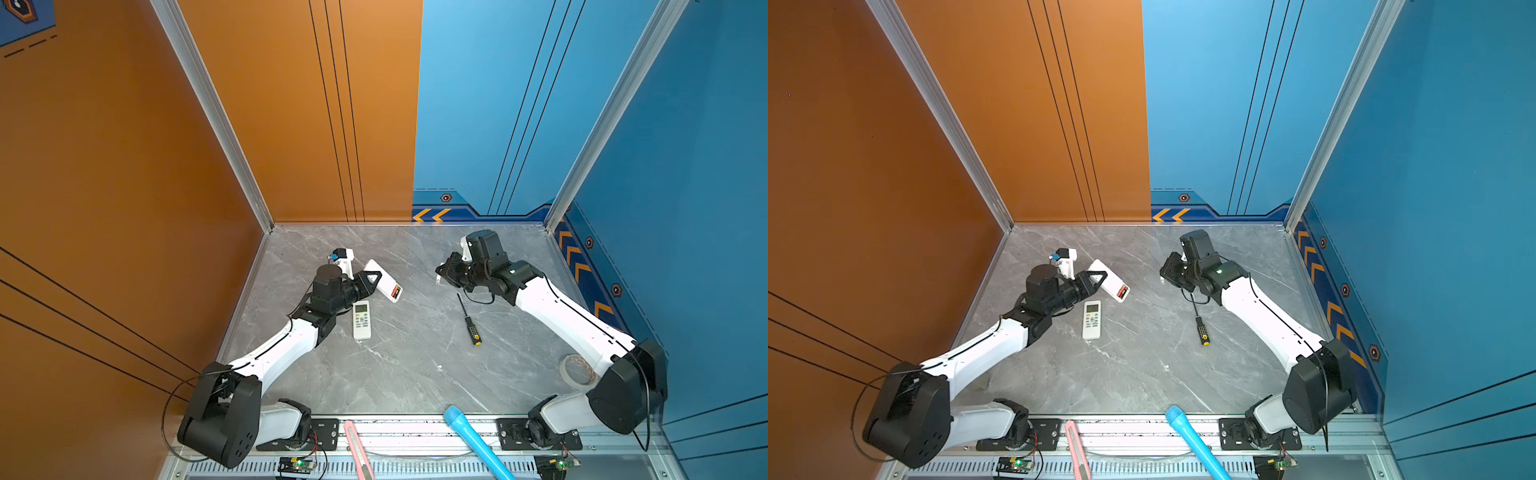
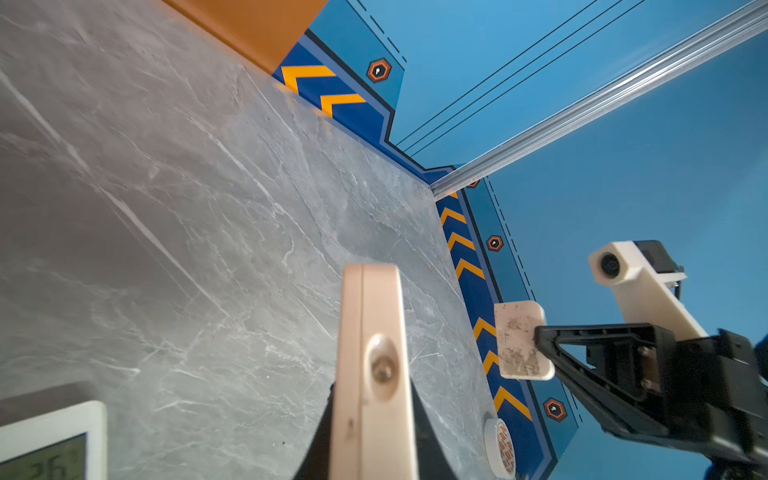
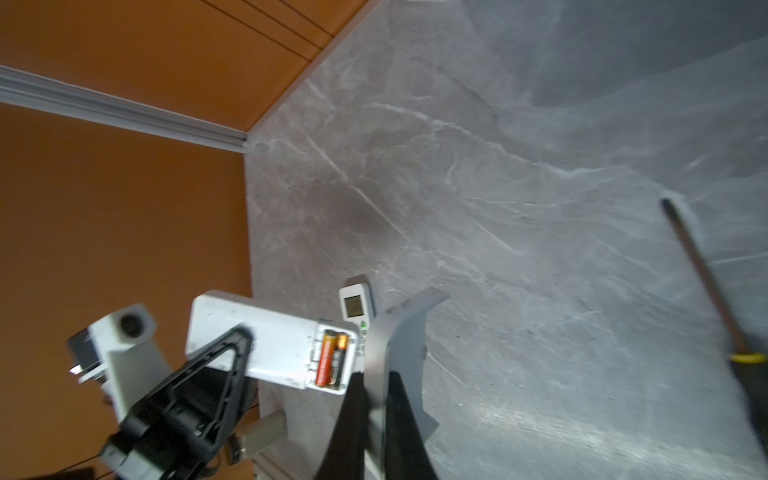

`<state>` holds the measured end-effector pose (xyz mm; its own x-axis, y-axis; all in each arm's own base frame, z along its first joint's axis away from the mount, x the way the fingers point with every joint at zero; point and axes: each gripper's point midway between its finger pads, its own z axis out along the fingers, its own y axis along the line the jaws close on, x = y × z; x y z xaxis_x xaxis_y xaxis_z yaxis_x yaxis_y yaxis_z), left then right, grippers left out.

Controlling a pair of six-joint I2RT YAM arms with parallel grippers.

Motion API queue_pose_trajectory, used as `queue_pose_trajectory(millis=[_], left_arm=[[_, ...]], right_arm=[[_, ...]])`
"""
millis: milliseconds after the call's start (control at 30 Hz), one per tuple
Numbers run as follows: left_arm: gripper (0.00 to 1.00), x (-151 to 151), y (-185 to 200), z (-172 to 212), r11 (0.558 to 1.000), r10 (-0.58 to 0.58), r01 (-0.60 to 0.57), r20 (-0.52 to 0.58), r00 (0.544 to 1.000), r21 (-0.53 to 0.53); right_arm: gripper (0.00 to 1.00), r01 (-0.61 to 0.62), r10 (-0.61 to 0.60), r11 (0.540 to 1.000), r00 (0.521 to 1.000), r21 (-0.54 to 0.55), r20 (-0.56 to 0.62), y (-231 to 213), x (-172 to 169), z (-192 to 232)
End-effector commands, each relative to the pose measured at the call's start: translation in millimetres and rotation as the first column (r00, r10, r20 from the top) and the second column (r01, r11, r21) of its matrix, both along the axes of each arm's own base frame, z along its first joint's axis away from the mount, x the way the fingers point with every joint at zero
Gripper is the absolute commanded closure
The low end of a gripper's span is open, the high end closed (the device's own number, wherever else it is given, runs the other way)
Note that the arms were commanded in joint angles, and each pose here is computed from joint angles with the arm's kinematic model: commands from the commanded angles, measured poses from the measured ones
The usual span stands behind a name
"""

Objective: Unload the batteries from the remote control

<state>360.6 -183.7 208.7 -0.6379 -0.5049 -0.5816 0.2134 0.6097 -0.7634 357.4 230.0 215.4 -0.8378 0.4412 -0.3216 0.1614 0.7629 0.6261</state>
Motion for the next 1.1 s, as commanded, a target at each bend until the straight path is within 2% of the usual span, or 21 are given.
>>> queue_pose_trajectory(millis=[0,133,333,433,500,567,600,767,867,967,1033,1067], left_arm=[[1.0,-10,-1,-2,0.998,-0.066,0.065,0.04,0.997,0.025],[1.0,-13,-5,0,0.996,-0.093,0.092,0.038,0.995,0.011],[1.0,-14,-9,0,0.994,-0.105,0.105,0.039,0.994,-0.006],[1.0,-14,-10,-1,0.994,-0.108,0.108,0.04,0.993,-0.012],[1.0,-14,-11,-3,0.994,-0.11,0.111,0.038,0.993,-0.021],[1.0,-14,-14,-5,0.992,-0.123,0.124,0.034,0.992,-0.032],[1.0,-13,-15,-6,0.991,-0.127,0.128,0.03,0.991,-0.037],[1.0,-11,-21,-12,0.987,-0.151,0.151,0.012,0.989,-0.061],[1.0,-6,-20,-17,0.988,-0.135,0.135,-0.005,0.991,-0.08],[1.0,-1,-22,-27,0.988,-0.118,0.113,-0.045,0.992,-0.103],[1.0,0,-34,-38,0.987,-0.133,0.124,-0.084,0.988,-0.106],[1.0,-1,-44,-43,0.984,-0.154,0.142,-0.106,0.982,-0.111]], right_arm=[[1.0,-0.065,-0.058,0.942,0.935,-0.331,-0.351,-43,-41,-100],[1.0,-0.134,-0.054,0.912,0.897,-0.388,-0.438,-34,-41,-136],[1.0,-0.153,-0.077,0.889,0.879,-0.432,-0.47,-26,-34,-161],[0.9,-0.15,-0.097,0.88,0.872,-0.45,-0.479,-25,-32,-171],[0.79,-0.147,-0.104,0.879,0.869,-0.453,-0.484,-24,-30,-175],[0.62,-0.136,-0.109,0.887,0.867,-0.441,-0.486,-22,-26,-176],[0.57,-0.13,-0.11,0.889,0.87,-0.438,-0.481,-21,-25,-174],[0.34,-0.055,-0.111,0.915,0.918,-0.4,-0.381,-23,-8,-142],[0.24,-0.06,-0.043,0.938,0.958,-0.342,-0.284,-19,-2,-104],[0.22,-0.165,0.108,0.94,0.974,-0.3,-0.199,-11,-6,-71],[0.21,-0.294,0.274,0.92,0.955,-0.258,-0.111,10,-12,-55],[0.21,-0.369,0.368,0.896,0.928,-0.249,-0.052,22,-16,-49]])
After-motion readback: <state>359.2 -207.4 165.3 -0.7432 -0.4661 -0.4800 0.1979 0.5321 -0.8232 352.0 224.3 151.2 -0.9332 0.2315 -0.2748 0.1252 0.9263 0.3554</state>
